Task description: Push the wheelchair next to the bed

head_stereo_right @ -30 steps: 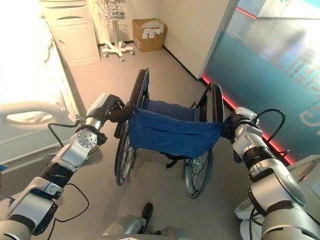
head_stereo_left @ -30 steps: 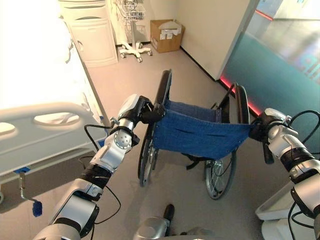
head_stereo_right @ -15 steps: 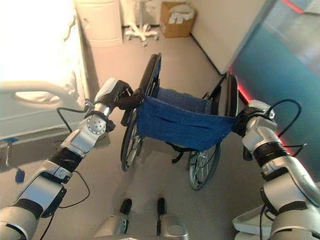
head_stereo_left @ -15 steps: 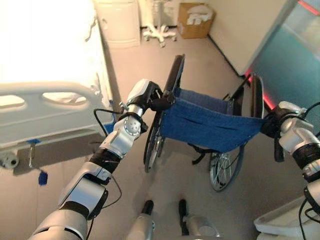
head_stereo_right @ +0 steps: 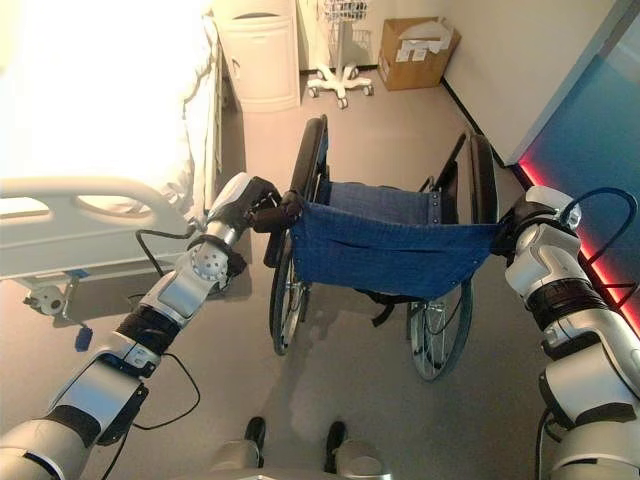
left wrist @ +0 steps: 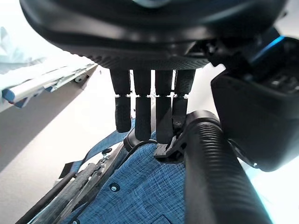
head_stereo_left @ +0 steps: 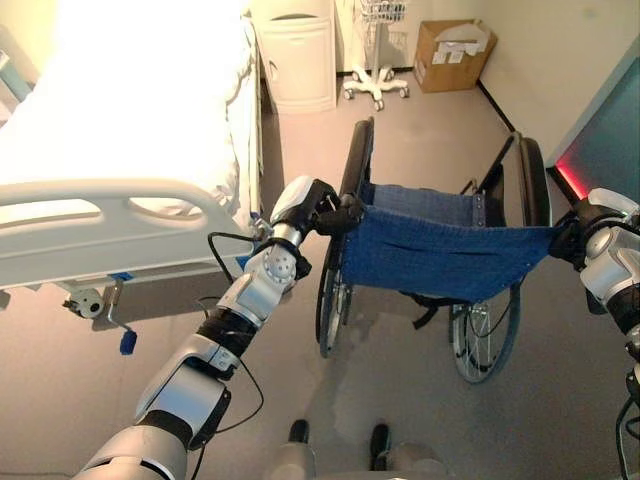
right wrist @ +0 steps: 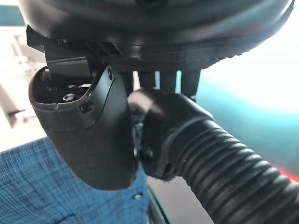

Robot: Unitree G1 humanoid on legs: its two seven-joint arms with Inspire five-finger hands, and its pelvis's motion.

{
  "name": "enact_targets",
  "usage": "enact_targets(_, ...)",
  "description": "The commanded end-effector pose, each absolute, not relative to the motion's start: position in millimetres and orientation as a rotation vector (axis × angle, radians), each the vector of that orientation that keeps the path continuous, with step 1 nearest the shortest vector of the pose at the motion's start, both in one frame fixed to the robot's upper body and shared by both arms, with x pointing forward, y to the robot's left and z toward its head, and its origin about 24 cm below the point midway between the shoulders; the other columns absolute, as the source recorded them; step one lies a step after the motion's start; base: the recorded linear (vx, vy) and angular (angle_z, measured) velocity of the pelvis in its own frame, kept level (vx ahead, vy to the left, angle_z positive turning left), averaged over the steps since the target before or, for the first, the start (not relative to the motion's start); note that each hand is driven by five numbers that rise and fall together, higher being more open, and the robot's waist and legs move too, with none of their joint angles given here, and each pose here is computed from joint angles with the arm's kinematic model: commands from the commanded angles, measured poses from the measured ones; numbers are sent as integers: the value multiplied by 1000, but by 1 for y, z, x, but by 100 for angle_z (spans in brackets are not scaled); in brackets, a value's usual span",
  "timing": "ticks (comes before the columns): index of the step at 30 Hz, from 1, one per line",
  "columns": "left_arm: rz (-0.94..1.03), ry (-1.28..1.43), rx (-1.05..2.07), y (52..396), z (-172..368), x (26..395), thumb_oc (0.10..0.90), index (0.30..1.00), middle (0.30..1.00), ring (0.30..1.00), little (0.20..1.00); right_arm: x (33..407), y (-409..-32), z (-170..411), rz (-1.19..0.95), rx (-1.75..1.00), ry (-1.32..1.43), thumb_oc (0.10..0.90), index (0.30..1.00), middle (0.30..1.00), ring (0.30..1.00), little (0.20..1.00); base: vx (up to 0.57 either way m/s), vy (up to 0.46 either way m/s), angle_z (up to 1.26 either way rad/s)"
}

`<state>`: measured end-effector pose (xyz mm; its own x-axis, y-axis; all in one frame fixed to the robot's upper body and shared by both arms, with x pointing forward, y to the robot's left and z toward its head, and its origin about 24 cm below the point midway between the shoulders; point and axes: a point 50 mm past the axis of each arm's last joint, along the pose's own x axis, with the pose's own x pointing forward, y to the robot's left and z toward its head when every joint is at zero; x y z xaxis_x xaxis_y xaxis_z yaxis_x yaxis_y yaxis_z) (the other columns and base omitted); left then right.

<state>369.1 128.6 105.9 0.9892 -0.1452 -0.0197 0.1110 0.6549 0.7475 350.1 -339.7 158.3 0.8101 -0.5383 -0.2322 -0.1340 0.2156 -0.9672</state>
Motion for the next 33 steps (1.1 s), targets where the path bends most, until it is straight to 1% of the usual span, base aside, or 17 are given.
enact_targets(1,-199,406,1032,182,5,326,400,300,300,300,300,389,-251,199,-118,-1288,167,400,300,300,300,300,267,-182,55)
enact_targets(5,-215,392,1066,180,12,330,400,300,300,300,300,391,-247,183,-126,-1262,202,400,300,300,300,300,332,-180,2)
enact_targets(8,-187,386,1067,188,20,332,400,300,300,300,300,394,-235,177,-115,-1247,181,400,300,300,300,300,366,-44,-57)
enact_targets(13,-138,407,1043,198,17,327,400,300,300,300,300,400,-223,187,-77,-1256,100,400,300,300,300,300,430,149,-82)
enact_targets(17,-142,449,1035,209,8,322,400,300,300,300,300,397,-226,176,-66,-1220,86,400,300,300,300,300,408,154,-50)
enact_targets(23,-148,459,1078,214,1,315,400,300,300,300,300,394,-220,170,-50,-1188,29,400,300,300,300,300,325,130,24)
enact_targets(26,-163,445,1099,213,0,313,400,300,300,300,300,391,-226,165,-70,-1154,11,400,300,300,300,300,333,94,19)
enact_targets(33,-164,380,1123,208,11,324,400,300,300,300,300,390,-223,167,-125,-1162,-15,400,300,300,300,300,292,-111,-4)
